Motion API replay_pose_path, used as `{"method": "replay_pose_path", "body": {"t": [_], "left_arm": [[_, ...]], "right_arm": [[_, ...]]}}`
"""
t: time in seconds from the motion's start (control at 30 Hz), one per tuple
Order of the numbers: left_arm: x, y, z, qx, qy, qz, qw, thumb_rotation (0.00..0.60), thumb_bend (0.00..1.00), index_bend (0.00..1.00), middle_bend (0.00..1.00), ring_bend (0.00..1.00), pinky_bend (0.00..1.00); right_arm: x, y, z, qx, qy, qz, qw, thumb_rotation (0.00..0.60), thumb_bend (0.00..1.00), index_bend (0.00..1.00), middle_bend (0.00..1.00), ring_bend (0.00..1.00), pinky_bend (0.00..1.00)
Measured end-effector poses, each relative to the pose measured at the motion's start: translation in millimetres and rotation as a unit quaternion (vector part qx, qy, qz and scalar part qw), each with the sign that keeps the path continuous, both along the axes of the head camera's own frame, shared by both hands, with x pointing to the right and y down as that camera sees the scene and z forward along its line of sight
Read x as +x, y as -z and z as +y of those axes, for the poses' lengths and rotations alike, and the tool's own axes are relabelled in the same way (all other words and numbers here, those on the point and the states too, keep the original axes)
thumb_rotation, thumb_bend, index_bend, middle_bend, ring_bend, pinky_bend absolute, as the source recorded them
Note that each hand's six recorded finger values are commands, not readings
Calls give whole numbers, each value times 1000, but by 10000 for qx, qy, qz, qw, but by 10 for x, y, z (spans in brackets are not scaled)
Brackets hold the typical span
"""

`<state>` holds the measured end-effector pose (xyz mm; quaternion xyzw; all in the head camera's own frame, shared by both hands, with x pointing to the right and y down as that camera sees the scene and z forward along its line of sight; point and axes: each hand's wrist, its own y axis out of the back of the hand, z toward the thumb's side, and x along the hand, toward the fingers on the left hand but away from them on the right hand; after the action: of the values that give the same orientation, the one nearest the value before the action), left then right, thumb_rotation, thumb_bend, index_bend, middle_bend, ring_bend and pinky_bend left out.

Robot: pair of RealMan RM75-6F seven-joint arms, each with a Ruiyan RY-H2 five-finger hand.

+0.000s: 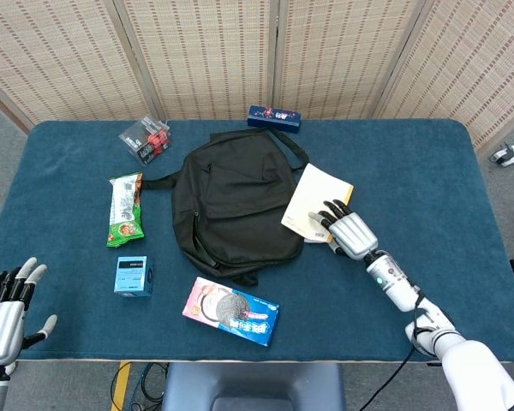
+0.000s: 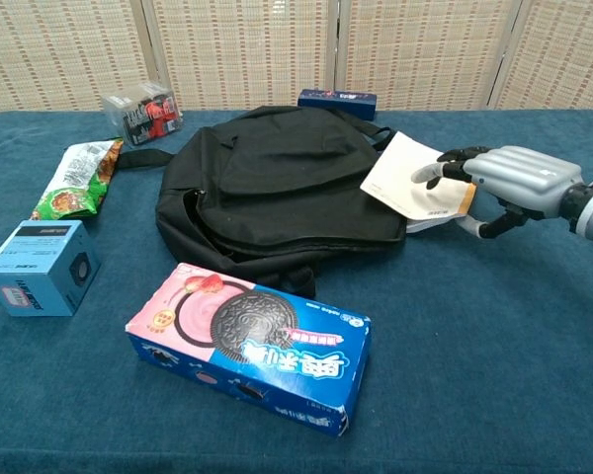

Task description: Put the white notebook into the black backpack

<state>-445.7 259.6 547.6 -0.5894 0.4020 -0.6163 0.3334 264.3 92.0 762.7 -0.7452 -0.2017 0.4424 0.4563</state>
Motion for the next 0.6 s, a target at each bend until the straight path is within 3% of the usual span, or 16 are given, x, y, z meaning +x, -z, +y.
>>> {"method": "replay_pose_path", "body": {"t": [0.27,0.6], "left_arm": [[3,-4,-3,-23,10,32,10000,600,276,138,50,61,0],[30,-10,-33,-38,-22,73,10000,600,276,138,50,61,0]], "right_arm": [[-104,82,-135,155,-214,-288,9992,600,485,157,221,56,68],[-209,103,-259,161,-374,-385,9984,600,405,346,281,77,69]]}}
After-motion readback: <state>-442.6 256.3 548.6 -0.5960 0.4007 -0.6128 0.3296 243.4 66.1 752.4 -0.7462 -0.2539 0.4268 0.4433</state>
